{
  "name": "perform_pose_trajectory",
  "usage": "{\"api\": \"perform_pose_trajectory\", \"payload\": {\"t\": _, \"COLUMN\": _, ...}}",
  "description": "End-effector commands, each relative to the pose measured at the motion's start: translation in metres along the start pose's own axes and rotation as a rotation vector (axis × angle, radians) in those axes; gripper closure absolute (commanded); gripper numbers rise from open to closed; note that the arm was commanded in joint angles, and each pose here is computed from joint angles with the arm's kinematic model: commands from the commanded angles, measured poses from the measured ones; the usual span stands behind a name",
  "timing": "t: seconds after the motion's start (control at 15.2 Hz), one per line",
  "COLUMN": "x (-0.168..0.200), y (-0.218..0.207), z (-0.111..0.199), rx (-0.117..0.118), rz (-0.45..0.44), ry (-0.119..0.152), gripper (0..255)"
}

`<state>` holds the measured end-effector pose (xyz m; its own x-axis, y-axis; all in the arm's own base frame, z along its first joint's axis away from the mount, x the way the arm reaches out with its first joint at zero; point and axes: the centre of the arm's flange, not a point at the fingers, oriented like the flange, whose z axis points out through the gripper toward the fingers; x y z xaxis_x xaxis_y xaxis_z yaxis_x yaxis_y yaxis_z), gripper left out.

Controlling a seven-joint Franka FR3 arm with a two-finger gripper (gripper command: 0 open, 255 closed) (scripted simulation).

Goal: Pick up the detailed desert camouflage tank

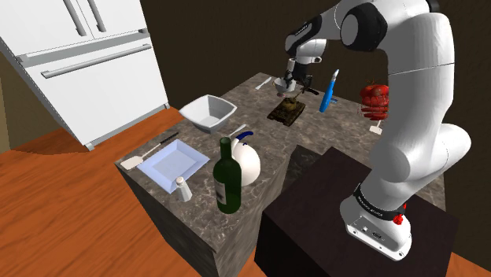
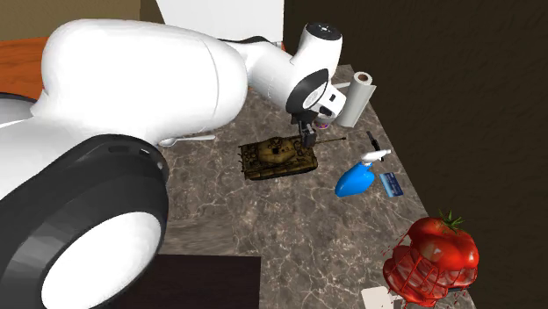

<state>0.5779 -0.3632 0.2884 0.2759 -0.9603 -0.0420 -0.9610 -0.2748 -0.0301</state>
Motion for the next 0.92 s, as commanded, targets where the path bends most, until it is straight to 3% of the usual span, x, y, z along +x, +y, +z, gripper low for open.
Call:
{"api": "perform_pose_trajectory", "payload": {"t": 0.0, "x": 0.022, "y": 0.005, "z": 0.012, "rx": 0.004, "rz": 0.068, "ry": -0.003, "gripper": 0}}
{"api": "perform_pose_trajectory", "payload": {"t": 0.66, "x": 0.024, "y": 0.007, "z": 0.052, "rx": 0.004, "rz": 0.068, "ry": -0.003, "gripper": 0}}
{"api": "perform_pose_trajectory", "payload": {"t": 0.73, "x": 0.024, "y": 0.007, "z": 0.052, "rx": 0.004, "rz": 0.068, "ry": -0.003, "gripper": 255}}
{"api": "perform_pose_trajectory", "payload": {"t": 0.86, "x": 0.024, "y": 0.006, "z": 0.052, "rx": 0.004, "rz": 0.068, "ry": -0.003, "gripper": 255}}
